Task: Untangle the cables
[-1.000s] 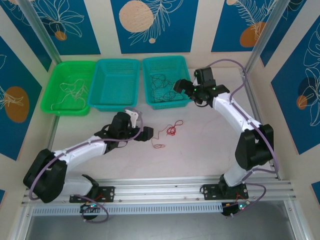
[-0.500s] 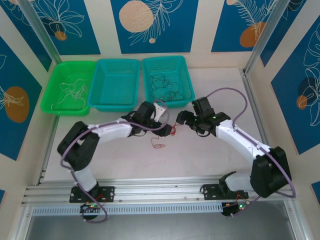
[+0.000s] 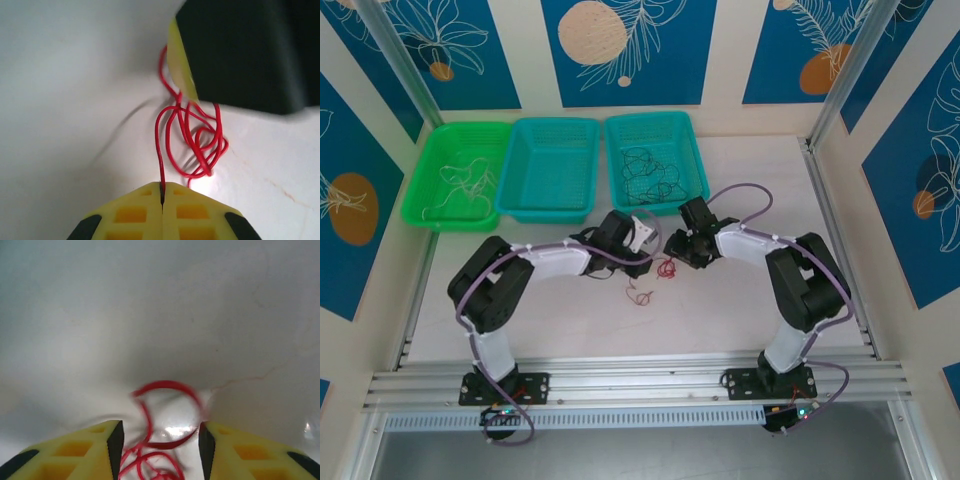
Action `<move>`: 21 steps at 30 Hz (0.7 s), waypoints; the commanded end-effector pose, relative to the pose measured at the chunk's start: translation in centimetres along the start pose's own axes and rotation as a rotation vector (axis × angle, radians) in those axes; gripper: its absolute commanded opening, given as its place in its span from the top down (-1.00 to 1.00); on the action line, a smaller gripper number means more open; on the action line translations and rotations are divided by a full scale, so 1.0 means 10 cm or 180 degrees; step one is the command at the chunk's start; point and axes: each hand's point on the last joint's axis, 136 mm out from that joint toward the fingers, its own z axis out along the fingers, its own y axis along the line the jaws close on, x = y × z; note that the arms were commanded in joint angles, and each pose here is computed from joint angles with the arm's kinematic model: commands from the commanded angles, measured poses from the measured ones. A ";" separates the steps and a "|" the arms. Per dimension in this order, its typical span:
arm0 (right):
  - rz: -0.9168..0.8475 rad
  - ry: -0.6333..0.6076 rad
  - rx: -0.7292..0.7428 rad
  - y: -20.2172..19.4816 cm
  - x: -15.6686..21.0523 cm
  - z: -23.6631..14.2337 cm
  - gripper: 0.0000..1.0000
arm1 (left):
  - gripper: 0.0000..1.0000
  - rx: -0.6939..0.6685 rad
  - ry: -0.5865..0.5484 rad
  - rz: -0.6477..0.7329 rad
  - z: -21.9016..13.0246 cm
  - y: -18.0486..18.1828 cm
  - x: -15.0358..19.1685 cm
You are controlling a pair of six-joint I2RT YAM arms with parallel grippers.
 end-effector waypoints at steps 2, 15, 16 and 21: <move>0.0080 0.0068 -0.0034 0.02 0.04 0.07 0.75 | 1.00 0.0056 -0.0340 0.0066 -0.36 -0.15 -0.21; 0.0712 -0.0311 0.0329 -0.85 0.04 -0.22 1.00 | 1.00 -0.0979 -0.0961 -0.0610 -1.68 0.50 -0.15; 0.0704 -0.0297 0.0284 -0.83 0.05 -0.23 1.00 | 1.00 -0.0940 -0.1089 -0.0640 -1.82 0.48 -0.20; 0.0623 -0.0253 0.0164 -0.72 0.07 -0.25 1.00 | 1.00 -0.0985 -0.1713 -0.0533 -2.58 0.39 -0.71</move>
